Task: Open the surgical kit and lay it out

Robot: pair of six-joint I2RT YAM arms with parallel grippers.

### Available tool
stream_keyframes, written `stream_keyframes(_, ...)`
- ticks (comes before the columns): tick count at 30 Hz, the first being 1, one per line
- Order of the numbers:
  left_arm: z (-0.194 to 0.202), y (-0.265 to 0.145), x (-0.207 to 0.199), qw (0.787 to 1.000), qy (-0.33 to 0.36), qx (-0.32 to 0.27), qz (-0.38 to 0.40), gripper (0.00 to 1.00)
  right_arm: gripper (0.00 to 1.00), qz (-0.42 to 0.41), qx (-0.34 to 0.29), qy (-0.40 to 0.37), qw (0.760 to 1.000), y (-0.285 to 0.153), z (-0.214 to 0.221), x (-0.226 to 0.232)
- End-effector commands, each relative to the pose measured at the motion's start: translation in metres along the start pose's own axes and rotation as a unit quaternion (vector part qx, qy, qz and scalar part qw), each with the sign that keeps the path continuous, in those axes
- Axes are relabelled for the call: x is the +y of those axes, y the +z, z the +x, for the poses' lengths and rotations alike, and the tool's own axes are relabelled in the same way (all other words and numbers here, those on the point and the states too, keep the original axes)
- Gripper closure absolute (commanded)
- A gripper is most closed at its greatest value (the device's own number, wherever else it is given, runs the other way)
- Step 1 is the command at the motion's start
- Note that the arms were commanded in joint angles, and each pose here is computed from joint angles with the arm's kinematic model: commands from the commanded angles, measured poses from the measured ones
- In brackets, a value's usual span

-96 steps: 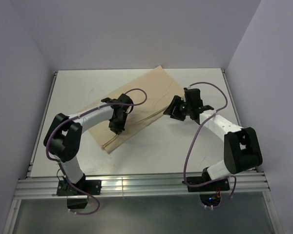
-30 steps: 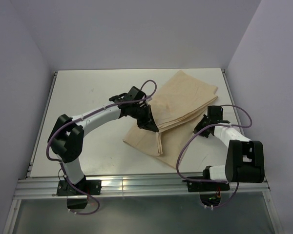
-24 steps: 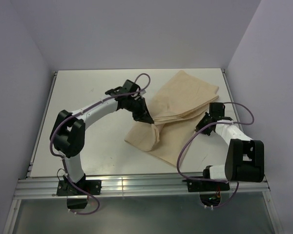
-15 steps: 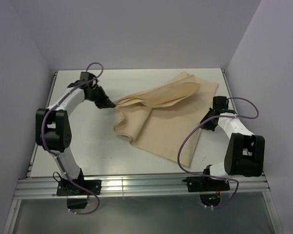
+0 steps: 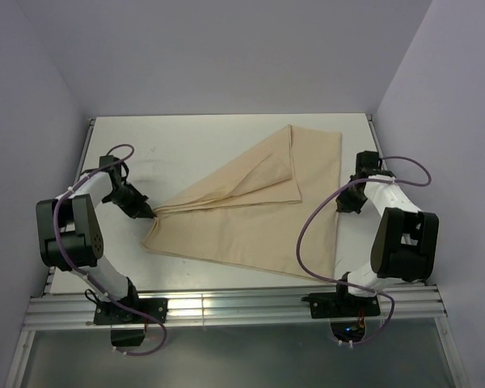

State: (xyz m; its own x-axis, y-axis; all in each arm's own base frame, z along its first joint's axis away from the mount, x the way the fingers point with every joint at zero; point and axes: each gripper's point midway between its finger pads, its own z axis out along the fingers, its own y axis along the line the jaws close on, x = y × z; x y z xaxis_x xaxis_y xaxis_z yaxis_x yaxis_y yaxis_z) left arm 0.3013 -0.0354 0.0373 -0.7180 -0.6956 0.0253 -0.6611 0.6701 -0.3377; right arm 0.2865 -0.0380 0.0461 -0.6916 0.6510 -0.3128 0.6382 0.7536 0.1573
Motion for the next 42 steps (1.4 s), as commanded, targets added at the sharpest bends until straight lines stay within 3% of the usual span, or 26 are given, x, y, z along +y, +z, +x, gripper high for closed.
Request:
stream_keyframes(1,-0.024,-0.022,0.031,0.996,-0.034,-0.067,-0.043,1.0,1.0,0.041,-0.063,-0.003,0.997,-0.011,-0.052,-0.01)
stream_keyframes(3,-0.021,-0.028,0.035,0.996,-0.046,-0.07,-0.041,1.0,1.0,0.034,-0.052,-0.007,0.998,-0.005,-0.053,-0.004)
stream_keyframes(4,-0.013,-0.026,0.042,0.995,-0.054,-0.063,-0.046,0.95,1.0,0.023,-0.048,-0.008,0.999,-0.005,-0.053,0.001)
stream_keyframes(6,-0.004,-0.029,0.039,0.997,-0.052,-0.054,-0.027,0.75,0.99,-0.015,-0.034,-0.011,0.999,-0.003,-0.049,0.014)
stream_keyframes(7,0.004,-0.027,0.042,0.997,-0.054,-0.044,-0.025,0.52,0.93,-0.027,-0.028,-0.013,0.999,-0.002,-0.045,0.017)
stream_keyframes(13,0.011,-0.048,0.008,0.997,0.009,-0.048,0.06,0.27,0.65,-0.041,-0.034,-0.032,0.998,-0.021,-0.045,0.02)
stream_keyframes(15,0.004,-0.064,-0.019,0.992,0.061,-0.078,0.078,0.27,0.56,-0.048,-0.038,-0.028,0.998,-0.03,-0.045,0.022)
stream_keyframes(16,0.002,-0.069,-0.032,0.987,0.096,-0.09,0.09,0.27,0.46,-0.053,-0.038,-0.025,0.998,-0.033,-0.044,0.023)
stream_keyframes(19,0.013,-0.086,-0.098,0.962,0.205,-0.117,0.134,0.27,0.39,-0.082,-0.036,-0.01,0.996,-0.045,-0.036,0.03)
stream_keyframes(23,0.054,-0.082,-0.178,0.92,0.34,-0.129,0.144,0.27,0.39,-0.115,-0.057,0.015,0.992,-0.062,-0.031,0.036)
stream_keyframes(26,0.076,-0.065,-0.208,0.896,0.401,-0.127,0.141,0.28,0.4,-0.136,-0.079,0.023,0.987,-0.07,-0.024,0.036)
stream_keyframes(27,0.097,-0.064,-0.225,0.876,0.439,-0.127,0.153,0.3,0.4,-0.138,-0.08,0.025,0.987,-0.068,-0.02,0.034)
stream_keyframes(29,0.113,-0.051,-0.244,0.856,0.474,-0.128,0.159,0.31,0.41,-0.157,-0.071,0.024,0.985,-0.071,-0.012,0.038)
stream_keyframes(34,0.173,-0.02,-0.276,0.797,0.563,-0.077,0.207,0.42,0.41,-0.174,-0.063,0.026,0.982,-0.081,-0.006,0.042)
stream_keyframes(36,0.199,-0.016,-0.288,0.747,0.617,-0.074,0.236,0.44,0.42,-0.18,-0.062,0.026,0.981,-0.085,-0.005,0.045)
stream_keyframes(39,0.22,-0.006,-0.299,0.701,0.668,-0.098,0.23,0.45,0.42,-0.192,-0.063,0.032,0.979,-0.09,-0.002,0.048)
stream_keyframes(42,0.231,0.002,-0.316,0.691,0.678,-0.113,0.224,0.44,0.42,-0.192,-0.07,0.034,0.978,-0.097,-0.001,0.046)
